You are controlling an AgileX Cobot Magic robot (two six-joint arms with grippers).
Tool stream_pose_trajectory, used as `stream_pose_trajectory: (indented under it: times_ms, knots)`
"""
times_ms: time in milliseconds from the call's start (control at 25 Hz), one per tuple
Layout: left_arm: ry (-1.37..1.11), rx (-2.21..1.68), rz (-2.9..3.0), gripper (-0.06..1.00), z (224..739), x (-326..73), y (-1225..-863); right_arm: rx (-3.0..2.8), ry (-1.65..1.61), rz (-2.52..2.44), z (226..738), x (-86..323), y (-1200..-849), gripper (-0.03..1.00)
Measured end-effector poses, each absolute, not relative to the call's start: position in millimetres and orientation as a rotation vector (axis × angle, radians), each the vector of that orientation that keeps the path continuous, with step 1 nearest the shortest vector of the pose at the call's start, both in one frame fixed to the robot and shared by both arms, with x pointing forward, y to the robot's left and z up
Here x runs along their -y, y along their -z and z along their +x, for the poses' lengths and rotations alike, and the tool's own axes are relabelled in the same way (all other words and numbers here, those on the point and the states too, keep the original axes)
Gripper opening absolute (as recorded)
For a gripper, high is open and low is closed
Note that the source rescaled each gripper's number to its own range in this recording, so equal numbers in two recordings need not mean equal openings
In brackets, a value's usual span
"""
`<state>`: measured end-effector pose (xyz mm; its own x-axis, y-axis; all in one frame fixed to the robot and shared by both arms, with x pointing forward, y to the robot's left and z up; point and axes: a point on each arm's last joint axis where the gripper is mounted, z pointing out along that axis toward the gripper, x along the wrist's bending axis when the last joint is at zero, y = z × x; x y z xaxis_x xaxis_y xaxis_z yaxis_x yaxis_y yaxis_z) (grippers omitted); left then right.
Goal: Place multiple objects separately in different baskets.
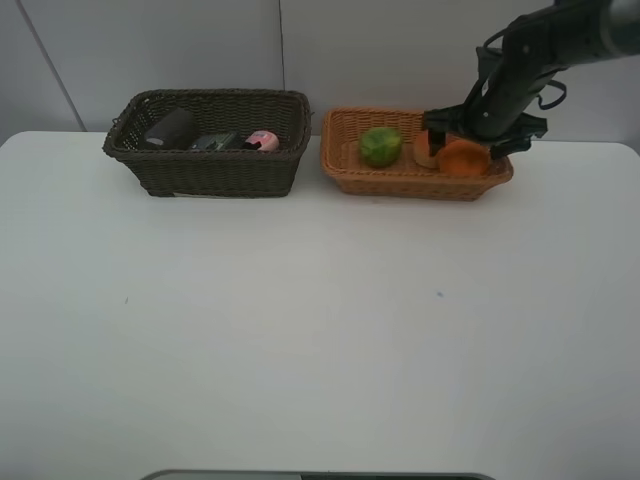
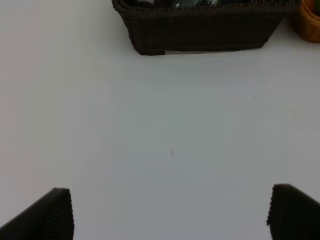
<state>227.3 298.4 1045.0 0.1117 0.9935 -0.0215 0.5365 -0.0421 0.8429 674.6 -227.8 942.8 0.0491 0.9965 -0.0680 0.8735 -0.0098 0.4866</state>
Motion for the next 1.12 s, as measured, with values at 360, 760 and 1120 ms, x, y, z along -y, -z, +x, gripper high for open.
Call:
stream_pose_trajectory:
  times_ms: [360,760,1120]
  knots:
    - [-0.806,-1.513,1.673,0.97,227,-298,-1045,-1.937,-0.404,2.003,651,225,-985,1.00]
    - [-0.806,-1.513,1.673,0.97,227,-298,-1045,-2.033,-0.345,2.009,572,236,-1022,1.00]
    - [-0.806,-1.513,1.673,0.97,227,-298,-1045,-1.968,-0.558,1.832,459,259,-1106,1.00]
